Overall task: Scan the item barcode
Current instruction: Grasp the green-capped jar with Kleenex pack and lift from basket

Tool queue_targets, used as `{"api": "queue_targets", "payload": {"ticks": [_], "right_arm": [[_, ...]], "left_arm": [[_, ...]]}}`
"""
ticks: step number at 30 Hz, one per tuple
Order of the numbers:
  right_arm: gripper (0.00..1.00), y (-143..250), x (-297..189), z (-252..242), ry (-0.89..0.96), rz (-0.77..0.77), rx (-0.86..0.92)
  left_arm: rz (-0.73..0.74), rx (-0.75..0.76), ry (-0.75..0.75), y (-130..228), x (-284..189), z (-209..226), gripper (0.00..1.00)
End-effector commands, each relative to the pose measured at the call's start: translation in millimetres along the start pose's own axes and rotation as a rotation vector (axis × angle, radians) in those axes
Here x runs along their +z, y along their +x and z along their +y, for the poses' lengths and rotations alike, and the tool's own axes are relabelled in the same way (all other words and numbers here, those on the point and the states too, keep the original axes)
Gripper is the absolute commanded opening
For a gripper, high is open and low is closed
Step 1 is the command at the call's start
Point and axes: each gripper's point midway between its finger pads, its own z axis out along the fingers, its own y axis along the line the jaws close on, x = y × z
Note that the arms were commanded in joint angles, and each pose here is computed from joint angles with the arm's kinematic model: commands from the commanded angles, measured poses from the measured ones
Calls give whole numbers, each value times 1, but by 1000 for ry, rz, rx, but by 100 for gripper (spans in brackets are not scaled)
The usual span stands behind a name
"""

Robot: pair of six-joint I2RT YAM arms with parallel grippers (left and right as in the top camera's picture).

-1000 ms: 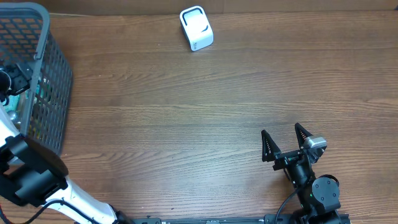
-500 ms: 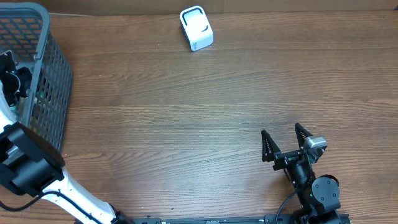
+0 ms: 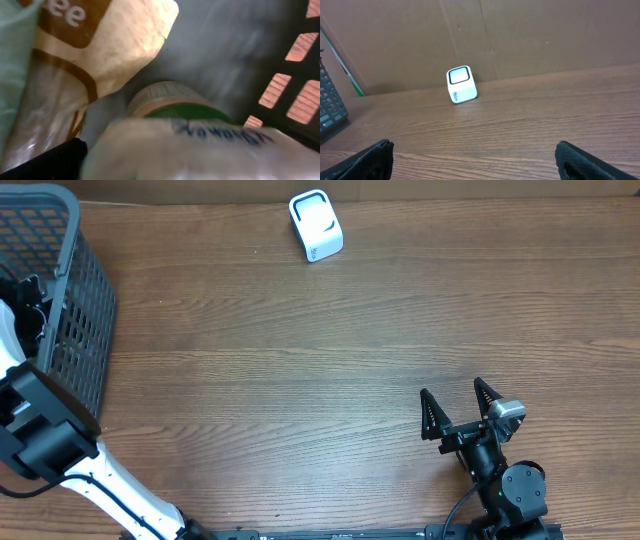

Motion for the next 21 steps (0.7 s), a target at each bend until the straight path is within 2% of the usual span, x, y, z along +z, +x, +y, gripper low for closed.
{"api": "queue_targets", "payload": {"ticks": [1, 3, 6, 8, 14, 21], "right_arm": [[100, 2, 0, -1, 2, -3, 0], [100, 2, 0, -1, 2, -3, 0], [100, 2, 0, -1, 2, -3, 0], [100, 2, 0, -1, 2, -3, 0], [100, 2, 0, -1, 2, -3, 0], [100, 2, 0, -1, 2, -3, 0]], "left_arm": [[33, 26, 38, 4, 17, -7, 92], [31, 26, 35, 3, 17, -6, 84], [28, 27, 33, 2, 17, -6, 66], [29, 26, 20, 3, 16, -3, 58], [-6, 32, -34, -12, -3, 4, 51], [-122, -15, -31, -46, -60, -4, 47]]}}
